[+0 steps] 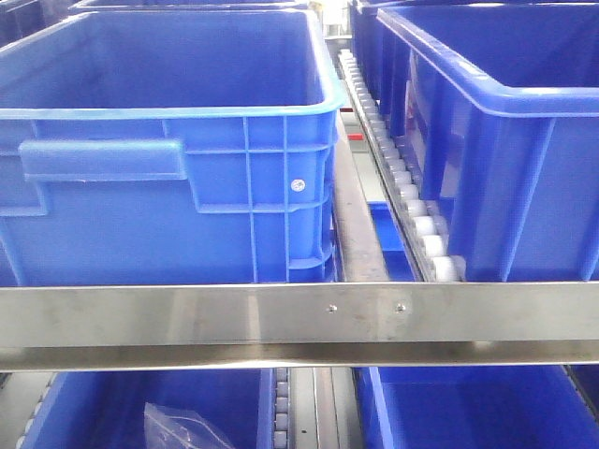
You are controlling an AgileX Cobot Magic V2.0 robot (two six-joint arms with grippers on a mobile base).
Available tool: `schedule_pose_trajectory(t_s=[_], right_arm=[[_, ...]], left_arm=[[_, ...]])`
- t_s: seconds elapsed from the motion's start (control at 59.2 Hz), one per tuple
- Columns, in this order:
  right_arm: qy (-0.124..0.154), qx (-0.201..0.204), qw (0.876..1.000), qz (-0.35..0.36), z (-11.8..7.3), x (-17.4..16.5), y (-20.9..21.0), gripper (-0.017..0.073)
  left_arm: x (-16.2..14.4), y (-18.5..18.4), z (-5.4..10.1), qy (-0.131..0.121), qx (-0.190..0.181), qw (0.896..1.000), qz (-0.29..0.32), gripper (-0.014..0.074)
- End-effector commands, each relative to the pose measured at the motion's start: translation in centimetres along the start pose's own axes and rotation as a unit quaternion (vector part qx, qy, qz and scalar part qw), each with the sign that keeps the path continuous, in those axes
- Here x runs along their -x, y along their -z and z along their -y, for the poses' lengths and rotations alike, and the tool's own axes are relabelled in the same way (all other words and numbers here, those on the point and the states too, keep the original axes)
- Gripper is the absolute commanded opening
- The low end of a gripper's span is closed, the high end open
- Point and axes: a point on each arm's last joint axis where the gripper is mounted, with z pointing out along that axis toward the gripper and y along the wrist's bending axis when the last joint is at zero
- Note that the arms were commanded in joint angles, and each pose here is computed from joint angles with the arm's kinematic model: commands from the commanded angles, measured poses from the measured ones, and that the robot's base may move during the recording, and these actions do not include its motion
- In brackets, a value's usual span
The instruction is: Pick red cube and place on left shelf
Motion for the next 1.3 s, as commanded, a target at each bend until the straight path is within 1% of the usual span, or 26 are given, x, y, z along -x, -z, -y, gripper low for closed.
schedule_pose_trajectory(t_s=[0.0, 0.287, 0.49, 0.777, 0.912, 1.284], right_arm=[[0.003, 0.001, 0.998, 0.061, -0.05, 1.41, 0.28, 0.0046], [0.002, 0.001, 0.998, 0.063, -0.06, 1.44, 0.28, 0.0046], [-0.007, 0.001, 0.998, 0.062, -0.04, 1.43, 0.28, 0.0046], [-0.012, 0.0, 0.998, 0.059, -0.01, 1.36, 0.28, 0.0046], [-0.019, -0.001, 0.998, 0.054, 0.0, 1.27, 0.26, 0.0046], [-0.019, -0.001, 0.998, 0.059, 0.0, 1.37, 0.28, 0.0046]], left_arm=[[0.1, 0.03, 0.05, 0.002, -0.004, 0.999, 0.04, 0.0101], [0.1, 0.03, 0.05, 0.002, -0.004, 0.999, 0.04, 0.0101], [0.1, 0.03, 0.05, 0.002, -0.004, 0.999, 0.04, 0.0101], [0.1, 0.03, 0.05, 0.002, -0.004, 0.999, 0.04, 0.0101], [0.1, 0.03, 0.05, 0.002, -0.004, 0.999, 0.04, 0.0101], [0.1, 0.03, 0.05, 0.002, -0.004, 0.999, 0.04, 0.0101]])
